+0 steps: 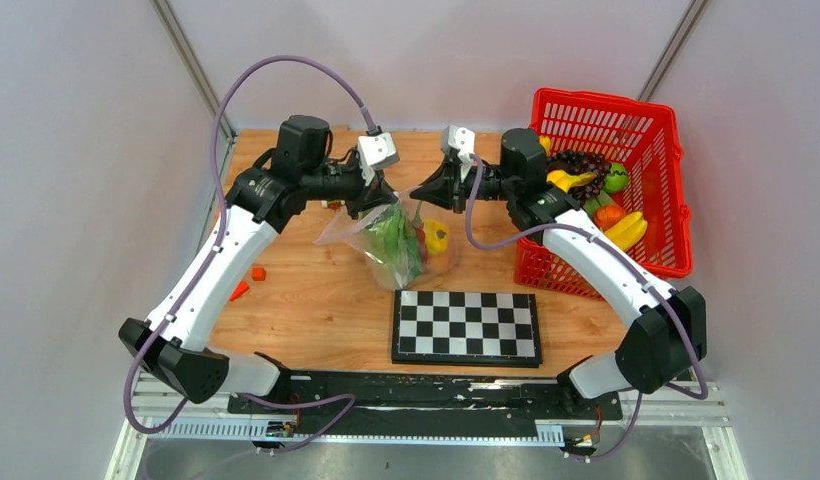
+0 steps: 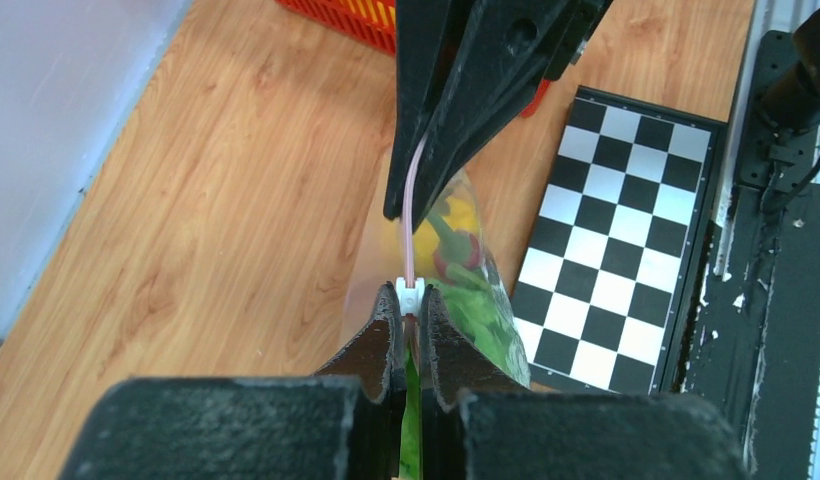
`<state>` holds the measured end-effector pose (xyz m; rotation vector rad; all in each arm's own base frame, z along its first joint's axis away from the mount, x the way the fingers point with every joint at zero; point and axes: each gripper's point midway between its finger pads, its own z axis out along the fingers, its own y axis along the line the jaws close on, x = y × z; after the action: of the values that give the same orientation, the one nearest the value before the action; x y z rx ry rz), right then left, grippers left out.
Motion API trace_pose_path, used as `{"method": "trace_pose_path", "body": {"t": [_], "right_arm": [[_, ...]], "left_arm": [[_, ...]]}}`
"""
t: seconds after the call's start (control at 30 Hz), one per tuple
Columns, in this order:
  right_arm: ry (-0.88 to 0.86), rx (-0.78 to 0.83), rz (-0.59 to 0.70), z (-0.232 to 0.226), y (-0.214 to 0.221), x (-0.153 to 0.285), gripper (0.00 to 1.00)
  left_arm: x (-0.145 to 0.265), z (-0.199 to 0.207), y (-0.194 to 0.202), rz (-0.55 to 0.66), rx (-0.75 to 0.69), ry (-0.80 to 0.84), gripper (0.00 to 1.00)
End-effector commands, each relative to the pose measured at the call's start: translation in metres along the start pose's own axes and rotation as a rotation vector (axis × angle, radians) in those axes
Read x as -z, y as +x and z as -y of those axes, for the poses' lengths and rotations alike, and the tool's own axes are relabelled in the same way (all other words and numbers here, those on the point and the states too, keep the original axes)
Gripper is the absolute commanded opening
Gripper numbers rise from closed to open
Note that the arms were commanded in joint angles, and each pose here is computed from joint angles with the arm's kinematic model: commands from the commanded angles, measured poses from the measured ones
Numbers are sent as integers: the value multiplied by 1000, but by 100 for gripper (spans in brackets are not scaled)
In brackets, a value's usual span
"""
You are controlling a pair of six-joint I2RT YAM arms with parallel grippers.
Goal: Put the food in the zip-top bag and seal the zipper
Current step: Zip the zipper food storage bag at the center of the board.
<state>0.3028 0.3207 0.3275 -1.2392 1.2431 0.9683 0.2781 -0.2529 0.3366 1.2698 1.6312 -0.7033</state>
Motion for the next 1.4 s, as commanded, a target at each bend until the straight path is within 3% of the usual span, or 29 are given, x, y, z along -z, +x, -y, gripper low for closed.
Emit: {"method": "trace_pose_path", "body": {"t": [0.0, 0.33, 0.6, 0.67, 0.7, 0.77, 0.87, 0.93, 1.03, 1.2, 1.37], "right_arm": [[173, 32, 48, 35, -25, 17, 0], [227, -2, 51, 44, -21, 26, 0], [150, 20, 55, 29, -21, 27, 2], [9, 45, 59, 8, -22, 23, 9], [-63, 59, 69, -3, -26, 22, 17], [-115, 48, 49, -11, -23, 20, 46], [-90, 70, 12, -3, -23, 17, 68], [-91, 97, -11, 1, -24, 16, 79], [-94, 116, -41, 7, -30, 13, 88], [-163, 130, -122, -3, -21, -3, 82], [-196, 136, -187, -14, -5, -17, 67]], "left_arm": [[28, -1, -6, 19, -34, -70, 0], [44, -3, 1, 8, -25, -121, 0], [44, -4, 4, 9, -16, -123, 0], [40, -3, -1, 28, -14, -98, 0], [38, -2, -4, 42, -14, -86, 0], [35, -1, -10, 65, -14, -64, 0], [32, 2, -17, 87, -17, -29, 0], [30, 3, -18, 91, -17, -12, 0], [27, 4, -18, 94, -10, 6, 0], [26, 3, -21, 101, -3, 10, 0], [25, 1, -22, 106, 2, 7, 0]]}}
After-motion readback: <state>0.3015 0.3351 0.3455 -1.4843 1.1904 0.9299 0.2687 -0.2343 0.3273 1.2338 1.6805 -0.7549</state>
